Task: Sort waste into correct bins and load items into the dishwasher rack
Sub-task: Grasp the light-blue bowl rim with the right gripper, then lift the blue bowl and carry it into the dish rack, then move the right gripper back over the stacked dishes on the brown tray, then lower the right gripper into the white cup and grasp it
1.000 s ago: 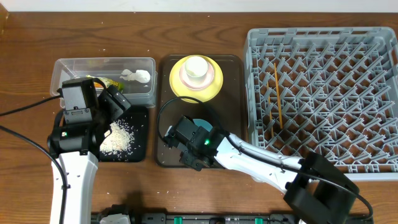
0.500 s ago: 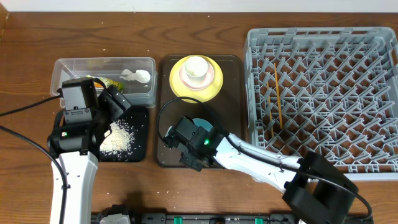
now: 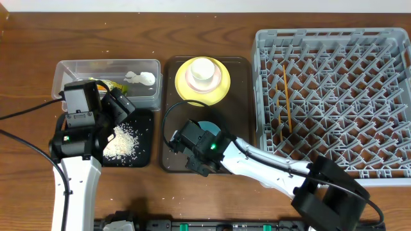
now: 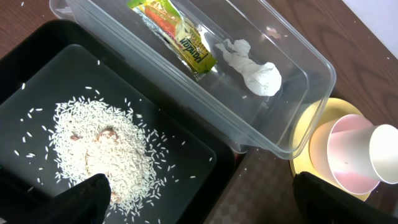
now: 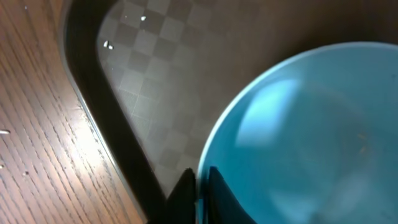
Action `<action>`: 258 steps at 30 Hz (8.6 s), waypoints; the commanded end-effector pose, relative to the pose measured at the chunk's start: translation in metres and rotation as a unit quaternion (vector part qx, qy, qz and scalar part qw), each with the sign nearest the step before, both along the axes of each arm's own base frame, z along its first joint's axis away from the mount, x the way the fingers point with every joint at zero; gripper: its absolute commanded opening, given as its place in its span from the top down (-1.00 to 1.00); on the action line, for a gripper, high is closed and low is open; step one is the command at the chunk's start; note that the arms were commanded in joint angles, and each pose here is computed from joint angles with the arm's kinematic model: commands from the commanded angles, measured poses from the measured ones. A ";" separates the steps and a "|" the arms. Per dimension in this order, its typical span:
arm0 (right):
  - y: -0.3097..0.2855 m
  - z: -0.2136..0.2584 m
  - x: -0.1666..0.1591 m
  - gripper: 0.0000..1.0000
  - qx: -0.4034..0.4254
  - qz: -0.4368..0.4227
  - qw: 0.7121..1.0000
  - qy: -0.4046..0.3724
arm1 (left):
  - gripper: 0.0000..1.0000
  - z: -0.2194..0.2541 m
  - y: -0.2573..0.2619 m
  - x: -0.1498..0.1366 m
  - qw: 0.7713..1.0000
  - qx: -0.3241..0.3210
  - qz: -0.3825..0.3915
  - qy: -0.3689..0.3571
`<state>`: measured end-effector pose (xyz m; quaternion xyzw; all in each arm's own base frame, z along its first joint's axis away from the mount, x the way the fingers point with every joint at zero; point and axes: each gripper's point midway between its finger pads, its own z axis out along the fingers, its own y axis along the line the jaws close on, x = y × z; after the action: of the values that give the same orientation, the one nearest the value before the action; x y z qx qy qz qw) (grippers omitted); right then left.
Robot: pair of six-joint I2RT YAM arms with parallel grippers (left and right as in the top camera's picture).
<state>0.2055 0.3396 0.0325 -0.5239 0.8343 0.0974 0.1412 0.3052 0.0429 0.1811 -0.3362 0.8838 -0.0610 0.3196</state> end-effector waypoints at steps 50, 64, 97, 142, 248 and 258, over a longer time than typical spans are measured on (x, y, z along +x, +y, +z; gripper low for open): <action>-0.201 0.178 0.290 0.97 0.563 -0.238 0.748 0.260 | -0.93 0.004 0.004 0.001 1.000 0.004 0.010 -0.004; -0.232 0.161 0.286 0.98 0.560 -0.276 0.730 0.278 | -0.93 0.004 0.004 0.001 1.000 0.004 0.010 -0.004; -0.326 0.110 0.302 0.21 0.382 -0.487 0.777 0.115 | -0.93 0.004 0.004 0.001 1.000 0.004 0.010 -0.003; 0.001 0.126 0.171 0.53 0.064 -0.140 0.983 -0.100 | -0.93 0.004 0.004 0.001 1.000 0.004 0.010 -0.003; -0.042 0.063 0.129 0.52 -0.067 -0.300 0.950 0.044 | -0.93 0.004 0.004 0.001 1.000 0.004 0.010 -0.003; -0.042 0.049 0.130 0.56 -0.081 -0.301 0.949 0.048 | -0.93 0.003 0.004 0.001 1.000 0.004 0.010 -0.003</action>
<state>0.3344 0.2991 0.0873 -0.2611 0.9617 0.0168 0.0822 0.3049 0.0434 0.1810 -0.3367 0.8838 -0.0594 0.3194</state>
